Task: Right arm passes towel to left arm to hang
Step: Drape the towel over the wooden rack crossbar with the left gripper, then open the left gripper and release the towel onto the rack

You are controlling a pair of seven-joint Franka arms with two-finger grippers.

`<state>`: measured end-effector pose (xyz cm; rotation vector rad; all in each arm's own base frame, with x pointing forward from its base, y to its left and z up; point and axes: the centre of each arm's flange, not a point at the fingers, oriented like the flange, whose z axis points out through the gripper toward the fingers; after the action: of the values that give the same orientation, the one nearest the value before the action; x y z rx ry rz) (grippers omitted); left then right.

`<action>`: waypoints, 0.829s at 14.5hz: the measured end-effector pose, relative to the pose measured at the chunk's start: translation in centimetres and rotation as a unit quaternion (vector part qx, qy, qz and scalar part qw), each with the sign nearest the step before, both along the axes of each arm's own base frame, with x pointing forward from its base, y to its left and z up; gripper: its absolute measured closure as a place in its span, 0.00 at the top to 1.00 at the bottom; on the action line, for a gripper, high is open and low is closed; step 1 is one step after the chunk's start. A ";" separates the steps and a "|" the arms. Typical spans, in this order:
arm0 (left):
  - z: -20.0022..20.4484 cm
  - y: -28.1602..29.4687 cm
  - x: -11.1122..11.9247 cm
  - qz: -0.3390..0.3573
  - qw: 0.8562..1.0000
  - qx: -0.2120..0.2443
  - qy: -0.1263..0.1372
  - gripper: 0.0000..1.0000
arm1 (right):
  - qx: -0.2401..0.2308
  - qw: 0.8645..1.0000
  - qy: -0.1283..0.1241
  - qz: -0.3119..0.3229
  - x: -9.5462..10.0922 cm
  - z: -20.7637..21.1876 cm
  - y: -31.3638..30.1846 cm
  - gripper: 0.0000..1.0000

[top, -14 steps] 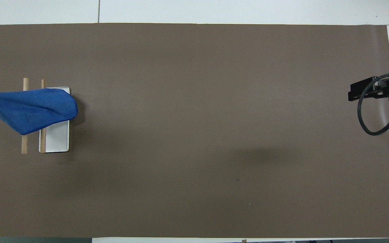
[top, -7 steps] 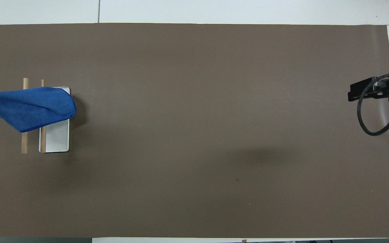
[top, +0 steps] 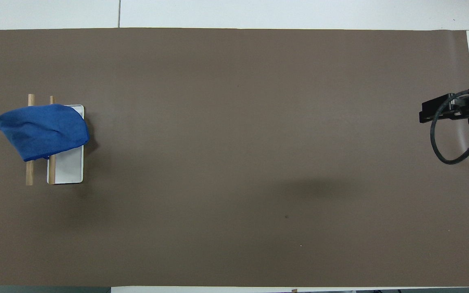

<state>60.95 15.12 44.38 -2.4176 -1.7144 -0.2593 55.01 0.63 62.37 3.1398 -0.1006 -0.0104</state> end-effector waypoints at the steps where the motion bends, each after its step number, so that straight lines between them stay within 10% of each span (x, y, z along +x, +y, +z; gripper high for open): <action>1: 0.1 -0.3 0.2 -0.004 1.000 0.000 -0.006 0.54 | 0.000 1.000 0.000 0.000 0.0 0.0 0.0 1.00; 5: 1.6 -3.3 1.6 -0.044 0.998 0.004 -0.038 0.98 | 0.000 1.000 0.000 0.000 0.0 0.0 0.0 1.00; 12: 6.7 -10.1 1.5 -0.272 0.961 0.023 -0.036 1.00 | 0.000 1.000 0.000 0.000 0.0 0.0 0.0 1.00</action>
<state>62.43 5.07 51.07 -2.8234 -1.0106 -0.4515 54.98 0.63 62.38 3.1398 -0.1006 -0.0104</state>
